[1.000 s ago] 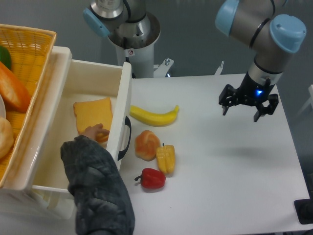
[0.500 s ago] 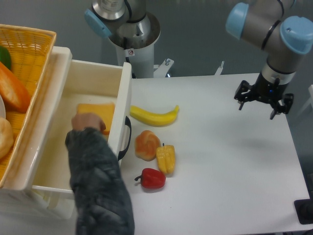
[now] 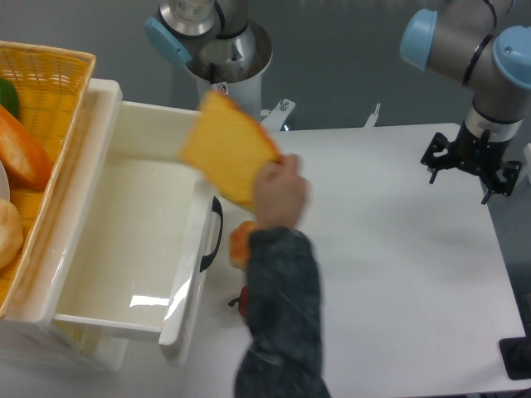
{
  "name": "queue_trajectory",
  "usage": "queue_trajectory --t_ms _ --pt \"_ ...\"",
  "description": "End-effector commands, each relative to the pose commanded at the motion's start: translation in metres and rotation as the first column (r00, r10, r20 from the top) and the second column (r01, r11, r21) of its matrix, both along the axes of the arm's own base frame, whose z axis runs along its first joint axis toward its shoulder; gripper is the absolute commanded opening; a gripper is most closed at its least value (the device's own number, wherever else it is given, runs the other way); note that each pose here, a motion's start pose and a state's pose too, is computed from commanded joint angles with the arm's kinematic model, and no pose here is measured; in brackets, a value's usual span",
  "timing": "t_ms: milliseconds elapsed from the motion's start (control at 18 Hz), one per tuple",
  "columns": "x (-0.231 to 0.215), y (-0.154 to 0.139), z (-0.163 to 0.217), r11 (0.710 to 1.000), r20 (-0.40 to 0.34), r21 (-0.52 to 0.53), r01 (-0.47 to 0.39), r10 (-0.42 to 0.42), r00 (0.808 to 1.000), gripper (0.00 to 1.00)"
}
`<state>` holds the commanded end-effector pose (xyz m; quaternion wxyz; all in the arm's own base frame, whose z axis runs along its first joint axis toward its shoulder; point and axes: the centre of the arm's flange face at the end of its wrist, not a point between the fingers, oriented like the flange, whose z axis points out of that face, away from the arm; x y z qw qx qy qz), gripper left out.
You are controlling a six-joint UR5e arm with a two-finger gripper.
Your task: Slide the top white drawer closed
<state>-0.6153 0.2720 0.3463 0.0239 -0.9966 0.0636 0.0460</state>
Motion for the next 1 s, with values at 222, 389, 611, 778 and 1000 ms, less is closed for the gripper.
queue_trajectory --t_ms 222,389,611,778,1000 --pt "0.0022 0.0014 -0.0049 1.0 0.01 -0.004 0.005 -0.004 1.0 1.0" --pt "0.0029 0.0022 -0.0056 1.0 0.01 -0.007 0.026 -0.026 1.0 1.0" --pt "0.0028 0.001 -0.0064 0.999 0.011 -0.01 0.03 -0.03 0.999 1.0" --pt "0.0028 0.001 -0.0064 0.999 0.011 -0.01 0.03 -0.03 0.999 1.0" --pt "0.0028 0.001 -0.0064 0.999 0.011 -0.01 0.03 -0.03 0.999 1.0"
